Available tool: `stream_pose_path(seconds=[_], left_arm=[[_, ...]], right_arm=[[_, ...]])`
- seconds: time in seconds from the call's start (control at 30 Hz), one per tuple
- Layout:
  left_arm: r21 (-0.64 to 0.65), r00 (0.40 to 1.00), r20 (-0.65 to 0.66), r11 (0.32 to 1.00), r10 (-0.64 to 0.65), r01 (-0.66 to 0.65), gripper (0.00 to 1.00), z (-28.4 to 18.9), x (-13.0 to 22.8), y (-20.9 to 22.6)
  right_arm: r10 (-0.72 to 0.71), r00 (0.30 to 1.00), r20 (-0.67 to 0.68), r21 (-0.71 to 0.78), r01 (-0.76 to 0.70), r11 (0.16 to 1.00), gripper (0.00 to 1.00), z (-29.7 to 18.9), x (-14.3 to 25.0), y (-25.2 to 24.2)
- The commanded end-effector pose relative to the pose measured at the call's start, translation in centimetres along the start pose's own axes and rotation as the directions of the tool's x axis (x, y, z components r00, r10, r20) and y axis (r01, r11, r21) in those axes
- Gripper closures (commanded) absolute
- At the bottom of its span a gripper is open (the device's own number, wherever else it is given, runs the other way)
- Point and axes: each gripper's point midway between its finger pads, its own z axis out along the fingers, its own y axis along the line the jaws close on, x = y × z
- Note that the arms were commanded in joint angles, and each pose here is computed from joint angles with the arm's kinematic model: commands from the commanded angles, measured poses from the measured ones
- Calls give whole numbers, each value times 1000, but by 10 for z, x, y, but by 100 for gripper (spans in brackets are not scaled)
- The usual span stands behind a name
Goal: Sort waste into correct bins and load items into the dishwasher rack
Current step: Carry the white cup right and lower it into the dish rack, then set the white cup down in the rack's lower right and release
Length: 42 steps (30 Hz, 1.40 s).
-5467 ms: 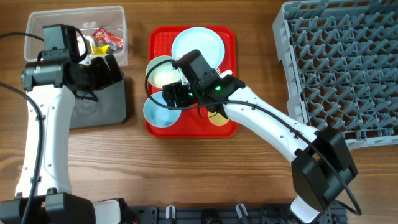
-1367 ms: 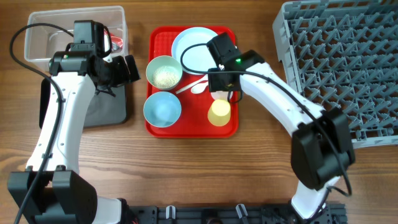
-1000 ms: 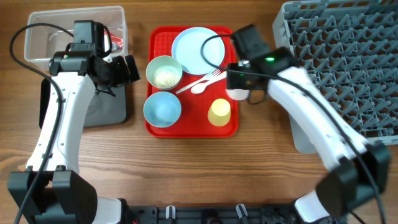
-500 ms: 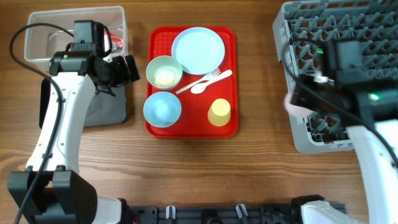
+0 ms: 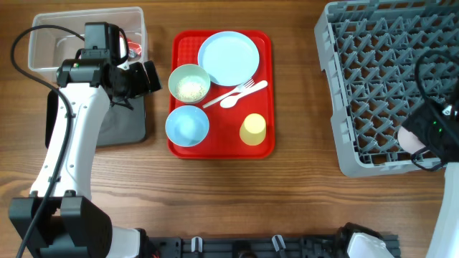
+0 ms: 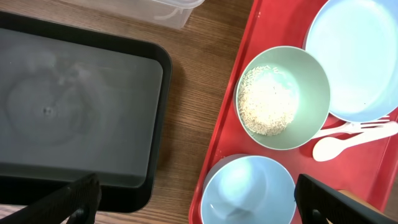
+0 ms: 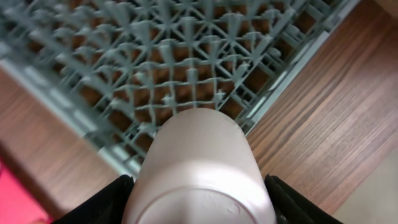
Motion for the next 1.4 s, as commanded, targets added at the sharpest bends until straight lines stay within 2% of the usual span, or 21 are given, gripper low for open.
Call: stream_pose_path(seconds=[0.0,0.37,0.47,0.63,1.1,1.23,1.37], left_arm=[[-19,1000,-6,1000,-13,13,0,5,1,3],[-22,1000,-12,1000,-13,13,0,5,3,4],[-22,1000,-12,1000,-13,13,0,5,3,4],[-22,1000,-13,1000,-14,13,0,5,3,4],[-23,1000,-17,1000,-13,13,0,4,4,4],[-24,1000,-19,1000,-14,13,0,4,5,5],[-26,1000,-25,1000,-14,13,0,4,6,5]], right_arm=[[38,999,-19,38,-37,999,53,22,5,-13],[155,984,-86,52,-151,987,53,80,-1,-30],[151,983,-102,-9,-153,988,53,93,-8,-17],[149,981,-121,-11,-152,988,53,109,-11,-13],[152,965,-212,86,-137,987,52,145,1,-22],[167,963,-210,112,-146,983,34,144,2,-27],[175,963,-203,112,-155,982,34,145,0,-29]])
